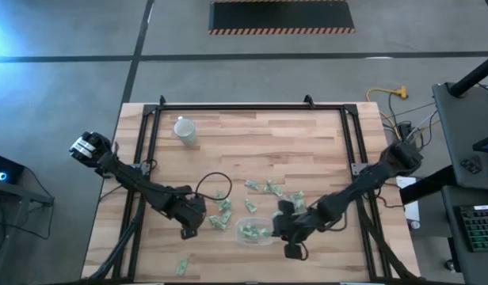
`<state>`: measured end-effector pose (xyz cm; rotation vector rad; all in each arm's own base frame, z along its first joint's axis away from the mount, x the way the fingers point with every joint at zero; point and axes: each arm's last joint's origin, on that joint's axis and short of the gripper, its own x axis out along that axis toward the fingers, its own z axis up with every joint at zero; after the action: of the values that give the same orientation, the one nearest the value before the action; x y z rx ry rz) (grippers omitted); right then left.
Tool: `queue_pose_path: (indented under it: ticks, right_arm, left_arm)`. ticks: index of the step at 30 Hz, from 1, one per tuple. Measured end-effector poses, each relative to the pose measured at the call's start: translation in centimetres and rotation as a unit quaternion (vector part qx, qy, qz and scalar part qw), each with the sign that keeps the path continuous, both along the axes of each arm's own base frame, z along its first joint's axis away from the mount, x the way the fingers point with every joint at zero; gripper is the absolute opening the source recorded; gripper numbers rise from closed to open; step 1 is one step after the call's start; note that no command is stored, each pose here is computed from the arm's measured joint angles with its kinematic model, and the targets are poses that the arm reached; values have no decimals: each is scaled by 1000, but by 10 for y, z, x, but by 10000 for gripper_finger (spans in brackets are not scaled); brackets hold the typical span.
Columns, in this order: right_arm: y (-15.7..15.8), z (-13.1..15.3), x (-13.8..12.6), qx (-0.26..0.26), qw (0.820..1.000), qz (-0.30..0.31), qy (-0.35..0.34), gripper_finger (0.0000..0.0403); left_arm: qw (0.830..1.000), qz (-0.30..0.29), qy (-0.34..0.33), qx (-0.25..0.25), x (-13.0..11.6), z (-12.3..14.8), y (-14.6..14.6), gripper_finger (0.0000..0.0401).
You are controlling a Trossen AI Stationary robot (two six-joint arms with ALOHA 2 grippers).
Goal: Pick and place Stevia / Truvia into bins
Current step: Put the stevia packet into the transparent container
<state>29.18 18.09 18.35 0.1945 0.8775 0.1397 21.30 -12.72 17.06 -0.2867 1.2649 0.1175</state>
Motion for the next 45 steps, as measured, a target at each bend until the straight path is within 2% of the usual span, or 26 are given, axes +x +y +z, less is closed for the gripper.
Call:
queue_pose_path:
  ticks: [4, 11, 20, 26, 32, 39, 45]
  right_arm:
    - [-1, -6, 10, -2, 1000, 0, 12, 13]
    - [-1, 5, 10, -10, 1000, 21, -9, 22]
    - [-4, 3, 9, -9, 1000, 11, -5, 106]
    - [-5, 6, 9, 0, 1000, 2, -6, 136]
    - [-9, 20, -1, 7, 1000, -5, 5, 136]
    - [-18, 48, -28, 6, 1000, -12, 22, 117]
    - [-27, 68, -49, 11, 999, -43, 11, 100]
  left_arm:
    - [1000, -1, 14, 9, -3, -1, 1, 109]
    - [999, -4, 42, 21, -9, -3, 4, 109]
    - [998, -34, 41, 32, -10, -5, 5, 109]
    - [997, -30, 4, 75, -6, -5, 7, 109]
    - [995, -59, -24, 77, -2, -5, 5, 109]
    - [996, -75, -32, 23, -7, -22, 5, 109]
    - [998, -50, -33, 13, -11, -29, 7, 109]
